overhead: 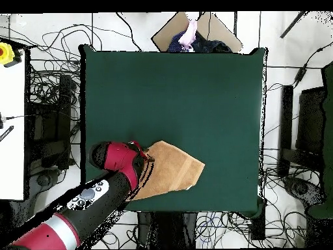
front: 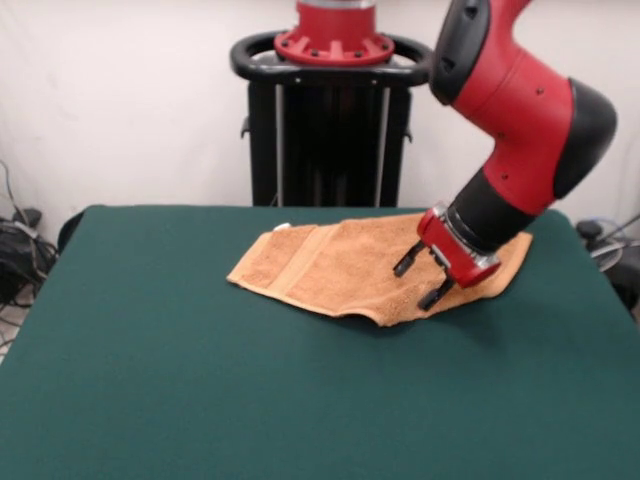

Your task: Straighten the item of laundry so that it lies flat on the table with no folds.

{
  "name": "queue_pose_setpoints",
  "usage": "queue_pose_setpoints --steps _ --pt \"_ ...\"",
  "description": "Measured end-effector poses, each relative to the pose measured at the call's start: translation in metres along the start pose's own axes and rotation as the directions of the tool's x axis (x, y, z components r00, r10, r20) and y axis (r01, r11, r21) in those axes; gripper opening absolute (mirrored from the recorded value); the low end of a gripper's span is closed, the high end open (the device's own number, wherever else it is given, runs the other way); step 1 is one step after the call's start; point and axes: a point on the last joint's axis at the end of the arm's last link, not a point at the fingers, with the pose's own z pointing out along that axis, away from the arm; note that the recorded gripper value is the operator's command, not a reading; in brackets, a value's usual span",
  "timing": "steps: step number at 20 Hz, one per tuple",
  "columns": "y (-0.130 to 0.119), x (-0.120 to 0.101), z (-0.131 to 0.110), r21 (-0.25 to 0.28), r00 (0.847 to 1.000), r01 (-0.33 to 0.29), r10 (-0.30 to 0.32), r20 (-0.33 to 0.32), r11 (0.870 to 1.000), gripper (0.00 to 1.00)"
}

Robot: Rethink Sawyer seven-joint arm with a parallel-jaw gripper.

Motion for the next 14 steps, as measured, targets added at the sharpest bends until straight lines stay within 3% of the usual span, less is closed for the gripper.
queue_pose_setpoints --steps 14 --pt "0.0024 0.0013 0.0052 -0.005 1.000 -0.015 0.015 -0.004 1.000 1.00"
